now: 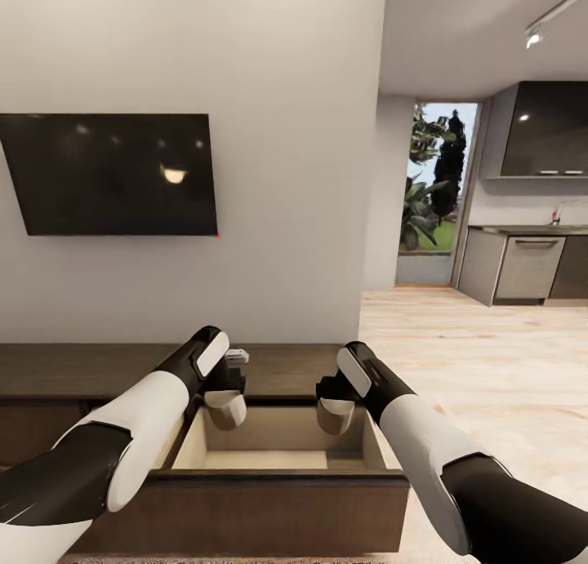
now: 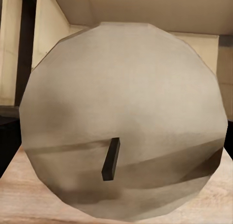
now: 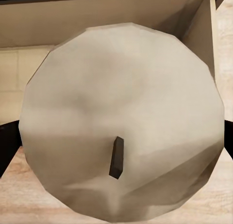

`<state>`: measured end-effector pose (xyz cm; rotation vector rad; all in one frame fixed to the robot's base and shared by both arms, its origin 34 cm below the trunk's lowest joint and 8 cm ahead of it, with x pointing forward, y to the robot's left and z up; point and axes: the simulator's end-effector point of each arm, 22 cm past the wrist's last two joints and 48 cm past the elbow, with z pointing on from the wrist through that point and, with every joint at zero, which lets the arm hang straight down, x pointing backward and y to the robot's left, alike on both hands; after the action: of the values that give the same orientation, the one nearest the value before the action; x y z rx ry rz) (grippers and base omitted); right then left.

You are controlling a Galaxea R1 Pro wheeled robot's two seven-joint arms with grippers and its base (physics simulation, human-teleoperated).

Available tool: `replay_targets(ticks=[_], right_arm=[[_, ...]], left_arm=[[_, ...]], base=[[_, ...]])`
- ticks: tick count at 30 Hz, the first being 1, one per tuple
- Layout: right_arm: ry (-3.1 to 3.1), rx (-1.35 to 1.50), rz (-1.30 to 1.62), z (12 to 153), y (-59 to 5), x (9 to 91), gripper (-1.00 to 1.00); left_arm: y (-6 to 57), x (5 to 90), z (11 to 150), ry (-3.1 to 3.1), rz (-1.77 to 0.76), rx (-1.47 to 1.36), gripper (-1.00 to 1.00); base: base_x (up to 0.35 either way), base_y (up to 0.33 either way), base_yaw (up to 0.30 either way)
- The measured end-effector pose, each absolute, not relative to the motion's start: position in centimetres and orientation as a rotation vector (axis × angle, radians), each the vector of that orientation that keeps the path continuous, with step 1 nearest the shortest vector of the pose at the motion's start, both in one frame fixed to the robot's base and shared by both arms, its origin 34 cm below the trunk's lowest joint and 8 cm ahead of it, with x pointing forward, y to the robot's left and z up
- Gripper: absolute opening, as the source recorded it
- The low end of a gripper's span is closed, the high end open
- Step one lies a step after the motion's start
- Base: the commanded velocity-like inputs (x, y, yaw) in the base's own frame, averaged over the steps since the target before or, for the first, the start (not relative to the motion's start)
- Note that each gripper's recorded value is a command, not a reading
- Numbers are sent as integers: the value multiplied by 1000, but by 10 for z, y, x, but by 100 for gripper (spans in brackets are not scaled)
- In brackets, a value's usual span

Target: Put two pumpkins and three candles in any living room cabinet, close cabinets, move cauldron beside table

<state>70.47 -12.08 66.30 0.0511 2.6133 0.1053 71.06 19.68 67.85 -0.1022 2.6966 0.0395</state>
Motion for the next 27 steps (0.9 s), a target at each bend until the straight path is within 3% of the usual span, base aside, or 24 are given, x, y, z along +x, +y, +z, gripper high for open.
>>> replay_targets(ticks=[27], right_arm=[[2610,50,113,633,-120,698,-100]], left_arm=[[196,705,649,2683,55,-78,-100]], base=[[1,0,0]])
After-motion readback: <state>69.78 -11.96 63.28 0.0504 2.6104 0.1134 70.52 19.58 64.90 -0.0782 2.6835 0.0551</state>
